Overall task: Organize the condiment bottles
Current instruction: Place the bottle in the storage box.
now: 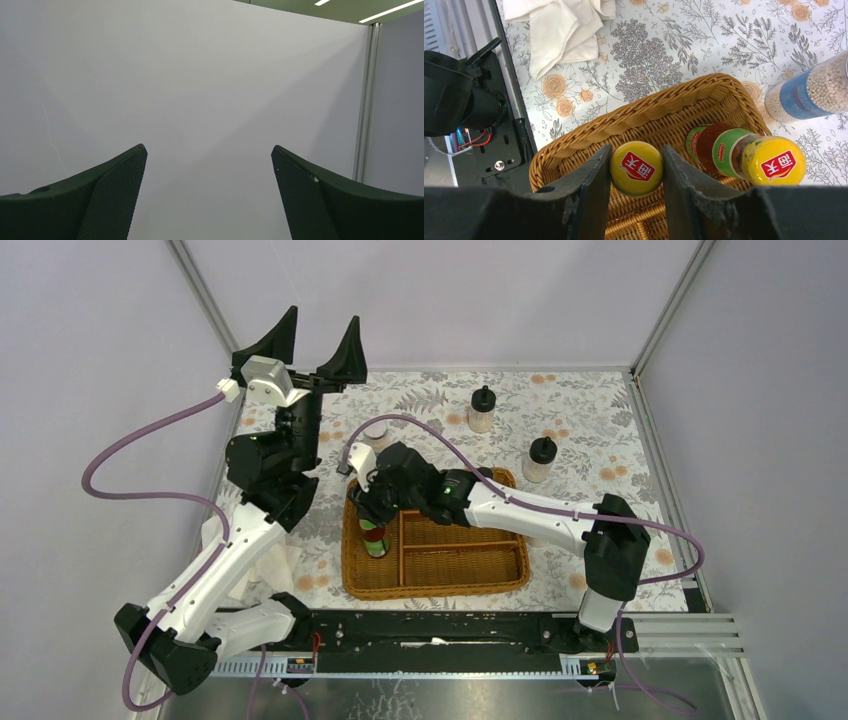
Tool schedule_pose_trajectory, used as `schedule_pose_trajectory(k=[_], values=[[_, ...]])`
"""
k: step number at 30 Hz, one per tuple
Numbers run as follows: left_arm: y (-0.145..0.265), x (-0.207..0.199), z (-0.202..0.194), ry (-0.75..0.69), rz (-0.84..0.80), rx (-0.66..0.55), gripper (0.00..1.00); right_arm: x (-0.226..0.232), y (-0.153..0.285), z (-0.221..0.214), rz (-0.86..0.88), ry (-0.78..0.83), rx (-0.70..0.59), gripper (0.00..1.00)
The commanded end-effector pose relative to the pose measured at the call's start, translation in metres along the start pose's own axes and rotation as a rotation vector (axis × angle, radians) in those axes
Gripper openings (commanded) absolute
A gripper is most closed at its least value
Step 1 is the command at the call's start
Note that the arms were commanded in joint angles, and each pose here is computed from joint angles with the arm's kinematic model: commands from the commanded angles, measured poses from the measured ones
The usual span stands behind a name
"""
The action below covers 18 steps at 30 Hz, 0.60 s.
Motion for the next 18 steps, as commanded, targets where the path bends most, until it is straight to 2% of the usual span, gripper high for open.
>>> schedule_pose_trajectory(k=[1, 18], values=[[0.0016, 0.0048, 0.0095, -0.006, 0.021, -0.05, 0.99, -0.0078, 0.0106, 0.0352, -0.003, 0.016, -0.171, 0.0], [0.0018, 0.0042, 0.0104, 0.008, 0.016, -0.05, 0.99, -0.0036, 0.0187, 0.0253, 0.006, -0.007, -0.158, 0.0]])
Point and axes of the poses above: each gripper's point midway between its finger pads, its own y axis back along the fingers, its own x axis along the line the jaws close on, z = x × y, the point moved 6 cm from there along y, back along the fingers, and after that the axes turned 11 degrees about y, right-handed, at the moved point
